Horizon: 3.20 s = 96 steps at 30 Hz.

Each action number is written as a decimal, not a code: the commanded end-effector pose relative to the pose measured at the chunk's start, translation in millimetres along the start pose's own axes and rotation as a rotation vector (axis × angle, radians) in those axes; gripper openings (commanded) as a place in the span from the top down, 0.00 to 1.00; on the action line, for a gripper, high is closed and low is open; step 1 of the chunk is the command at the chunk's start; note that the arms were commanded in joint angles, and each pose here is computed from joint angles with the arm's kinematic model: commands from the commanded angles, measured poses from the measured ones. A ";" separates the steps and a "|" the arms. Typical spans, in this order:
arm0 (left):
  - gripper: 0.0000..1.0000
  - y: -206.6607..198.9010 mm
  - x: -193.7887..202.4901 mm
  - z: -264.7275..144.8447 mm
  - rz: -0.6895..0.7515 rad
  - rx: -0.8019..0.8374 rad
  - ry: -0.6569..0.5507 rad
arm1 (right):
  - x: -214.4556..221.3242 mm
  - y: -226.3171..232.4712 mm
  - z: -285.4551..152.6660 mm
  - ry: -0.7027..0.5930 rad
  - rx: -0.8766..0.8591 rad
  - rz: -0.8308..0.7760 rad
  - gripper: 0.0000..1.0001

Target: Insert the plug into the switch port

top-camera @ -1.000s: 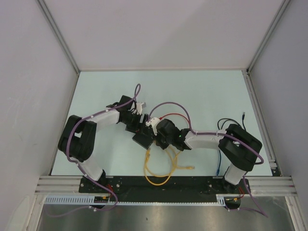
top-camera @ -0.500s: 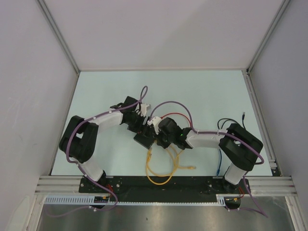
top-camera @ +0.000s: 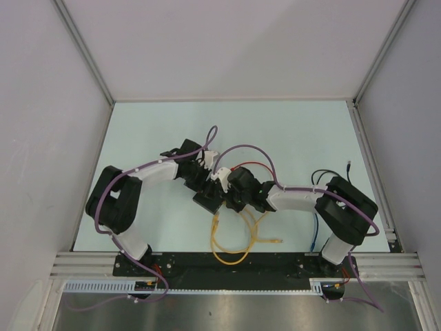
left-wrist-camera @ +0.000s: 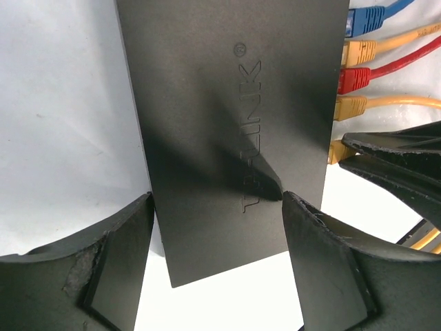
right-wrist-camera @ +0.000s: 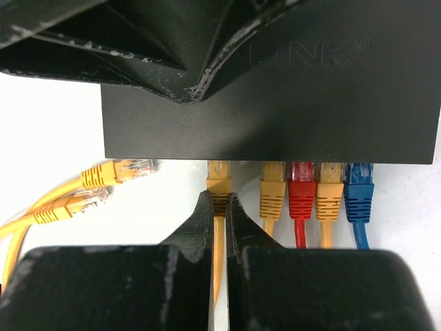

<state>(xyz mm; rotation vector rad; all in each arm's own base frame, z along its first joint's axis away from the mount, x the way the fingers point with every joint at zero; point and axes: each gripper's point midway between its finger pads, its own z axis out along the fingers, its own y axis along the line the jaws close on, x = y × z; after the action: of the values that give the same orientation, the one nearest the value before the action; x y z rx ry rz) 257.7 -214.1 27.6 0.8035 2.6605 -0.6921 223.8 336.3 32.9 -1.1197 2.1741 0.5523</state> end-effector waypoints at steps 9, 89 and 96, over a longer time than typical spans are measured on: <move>0.25 -103.0 42.2 -3.5 -0.002 0.424 0.162 | -177.2 20.7 -16.5 -0.520 -0.039 -0.100 1.00; 0.16 11.6 -111.8 3.1 -0.186 -0.036 -0.140 | -74.1 -65.7 -2.5 -0.136 0.243 0.002 0.80; 0.02 9.3 -130.5 -65.9 -0.167 -0.163 -0.329 | -76.7 -73.3 -63.9 -0.147 0.277 0.113 0.50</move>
<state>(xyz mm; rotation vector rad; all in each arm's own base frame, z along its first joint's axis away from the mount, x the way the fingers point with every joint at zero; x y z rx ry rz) 355.4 -238.3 55.6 0.4496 2.6445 -0.5965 286.7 311.1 56.9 -0.9461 2.2072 0.3239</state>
